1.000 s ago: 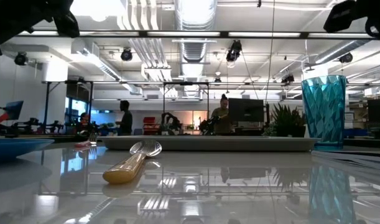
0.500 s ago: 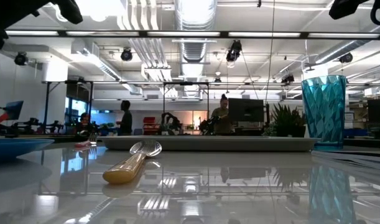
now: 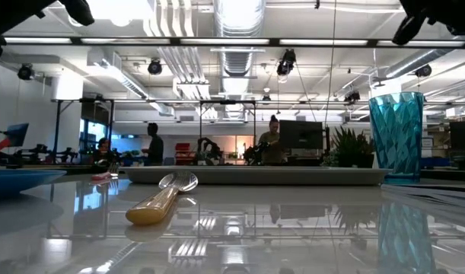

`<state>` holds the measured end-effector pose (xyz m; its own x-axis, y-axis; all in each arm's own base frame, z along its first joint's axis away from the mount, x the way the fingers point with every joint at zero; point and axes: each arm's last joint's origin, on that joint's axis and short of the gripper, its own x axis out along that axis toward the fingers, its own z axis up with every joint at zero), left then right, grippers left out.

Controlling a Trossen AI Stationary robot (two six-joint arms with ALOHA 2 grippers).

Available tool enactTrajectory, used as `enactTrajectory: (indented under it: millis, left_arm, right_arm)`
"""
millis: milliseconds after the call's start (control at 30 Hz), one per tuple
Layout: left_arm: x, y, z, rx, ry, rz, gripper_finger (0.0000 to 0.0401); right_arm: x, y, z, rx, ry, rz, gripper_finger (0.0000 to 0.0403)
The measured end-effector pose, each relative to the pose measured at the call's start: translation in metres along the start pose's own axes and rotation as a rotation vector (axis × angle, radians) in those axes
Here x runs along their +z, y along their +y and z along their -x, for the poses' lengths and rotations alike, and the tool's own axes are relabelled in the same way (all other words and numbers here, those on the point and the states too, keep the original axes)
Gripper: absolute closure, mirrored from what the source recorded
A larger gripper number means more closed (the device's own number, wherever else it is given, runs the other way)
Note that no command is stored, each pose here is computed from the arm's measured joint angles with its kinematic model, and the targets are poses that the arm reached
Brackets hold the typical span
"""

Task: Pick and place plate/cup/fork/spoon on tray
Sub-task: Put the blue glass to the top right corner of the tray

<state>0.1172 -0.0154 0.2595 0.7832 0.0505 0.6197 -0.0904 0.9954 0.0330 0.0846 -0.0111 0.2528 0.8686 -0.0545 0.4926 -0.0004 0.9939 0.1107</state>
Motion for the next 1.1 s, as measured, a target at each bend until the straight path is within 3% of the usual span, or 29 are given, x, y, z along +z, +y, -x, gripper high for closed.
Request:
enactTrajectory:
  millis: [200,367,567,833,967,1100]
  left_arm:
    - [-0.002,0.0,0.0,-0.002,0.013,-0.007,0.0397]
    - [-0.003,0.0,0.001,-0.002,0.012,-0.006,0.0397]
    - [-0.004,0.0,0.001,-0.003,0.016,-0.007,0.0397]
    - [-0.004,0.0,0.002,-0.003,0.015,-0.008,0.0397]
    - [-0.004,0.0,0.002,-0.003,0.017,-0.008,0.0397]
    - [-0.004,0.0,0.002,-0.003,0.018,-0.008,0.0397]
  right_arm:
    - [0.024,0.001,-0.029,-0.055,0.176,-0.013,0.0394]
    - [0.044,-0.001,-0.048,-0.256,0.505,-0.077,0.0394]
    - [0.048,-0.003,-0.072,-0.445,0.931,-0.212,0.0394]
    - [0.054,-0.003,-0.09,-0.684,1.33,-0.328,0.0394]
    - [0.046,-0.005,-0.098,-0.756,1.465,-0.331,0.0394]
    - [0.033,-0.008,-0.107,-0.797,1.507,-0.341,0.0393]
